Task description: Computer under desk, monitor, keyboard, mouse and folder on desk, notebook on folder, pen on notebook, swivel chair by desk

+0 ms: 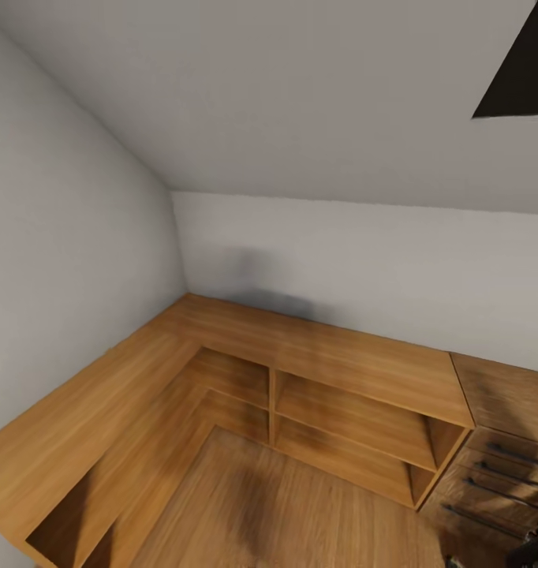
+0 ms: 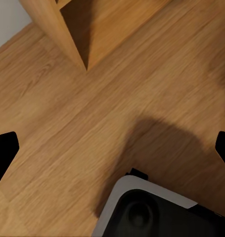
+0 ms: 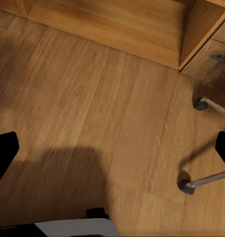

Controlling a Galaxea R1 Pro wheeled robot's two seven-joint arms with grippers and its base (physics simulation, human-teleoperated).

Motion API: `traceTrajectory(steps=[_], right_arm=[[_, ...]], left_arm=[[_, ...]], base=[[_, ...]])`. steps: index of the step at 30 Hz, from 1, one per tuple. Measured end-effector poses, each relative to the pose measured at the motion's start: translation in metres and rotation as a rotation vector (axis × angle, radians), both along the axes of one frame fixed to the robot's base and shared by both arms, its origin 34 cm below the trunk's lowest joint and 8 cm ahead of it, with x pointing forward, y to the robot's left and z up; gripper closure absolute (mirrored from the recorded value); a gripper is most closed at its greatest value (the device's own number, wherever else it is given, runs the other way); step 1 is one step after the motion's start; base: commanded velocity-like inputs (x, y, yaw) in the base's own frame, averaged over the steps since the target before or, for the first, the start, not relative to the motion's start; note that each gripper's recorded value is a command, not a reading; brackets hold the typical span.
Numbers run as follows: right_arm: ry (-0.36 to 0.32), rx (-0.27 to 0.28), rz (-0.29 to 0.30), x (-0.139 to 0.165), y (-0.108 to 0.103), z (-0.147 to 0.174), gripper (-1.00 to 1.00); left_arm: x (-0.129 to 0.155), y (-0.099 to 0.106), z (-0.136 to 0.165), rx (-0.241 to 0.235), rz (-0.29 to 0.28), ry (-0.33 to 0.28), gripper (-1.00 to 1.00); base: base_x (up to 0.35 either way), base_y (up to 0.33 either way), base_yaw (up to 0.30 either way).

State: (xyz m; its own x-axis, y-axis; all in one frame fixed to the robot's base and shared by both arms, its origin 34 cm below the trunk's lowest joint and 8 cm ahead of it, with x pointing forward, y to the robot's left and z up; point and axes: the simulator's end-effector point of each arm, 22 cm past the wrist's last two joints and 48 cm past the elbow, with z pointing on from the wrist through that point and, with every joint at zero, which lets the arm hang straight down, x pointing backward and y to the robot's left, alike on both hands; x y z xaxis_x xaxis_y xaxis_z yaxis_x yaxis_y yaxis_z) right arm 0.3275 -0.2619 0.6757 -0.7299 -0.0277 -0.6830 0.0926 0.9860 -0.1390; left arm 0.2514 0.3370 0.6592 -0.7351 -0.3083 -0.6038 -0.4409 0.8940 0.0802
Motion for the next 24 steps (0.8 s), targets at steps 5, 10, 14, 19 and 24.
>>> traceTrajectory(steps=[5,10,14,19,24], right_arm=[[0.008,0.000,0.000,-0.0025,-0.0001,-0.0016,-1.00],[0.015,0.000,0.000,-0.0050,0.0000,-0.0031,-1.00],[0.020,0.001,0.000,-0.0067,0.0001,-0.0041,-1.00],[0.023,0.000,0.000,-0.0078,-0.0004,-0.0047,-1.00],[0.023,0.000,0.000,-0.0080,-0.0008,-0.0048,-1.00]], left_arm=[[-0.0025,0.0000,-0.0010,0.000,0.000,0.007,-1.00],[-0.0052,0.0000,-0.0020,0.000,0.000,0.015,-1.00],[-0.0070,-0.0001,-0.0027,0.000,0.000,0.020,-1.00],[-0.0082,-0.0001,-0.0031,0.000,0.000,0.023,-1.00],[-0.0085,-0.0001,-0.0032,0.000,0.000,0.024,-1.00]], base=[[0.000,0.000,-0.124],[0.103,0.073,-0.133],[0.237,0.160,-0.169],[0.269,0.186,-0.218],[0.280,0.201,-0.250]])
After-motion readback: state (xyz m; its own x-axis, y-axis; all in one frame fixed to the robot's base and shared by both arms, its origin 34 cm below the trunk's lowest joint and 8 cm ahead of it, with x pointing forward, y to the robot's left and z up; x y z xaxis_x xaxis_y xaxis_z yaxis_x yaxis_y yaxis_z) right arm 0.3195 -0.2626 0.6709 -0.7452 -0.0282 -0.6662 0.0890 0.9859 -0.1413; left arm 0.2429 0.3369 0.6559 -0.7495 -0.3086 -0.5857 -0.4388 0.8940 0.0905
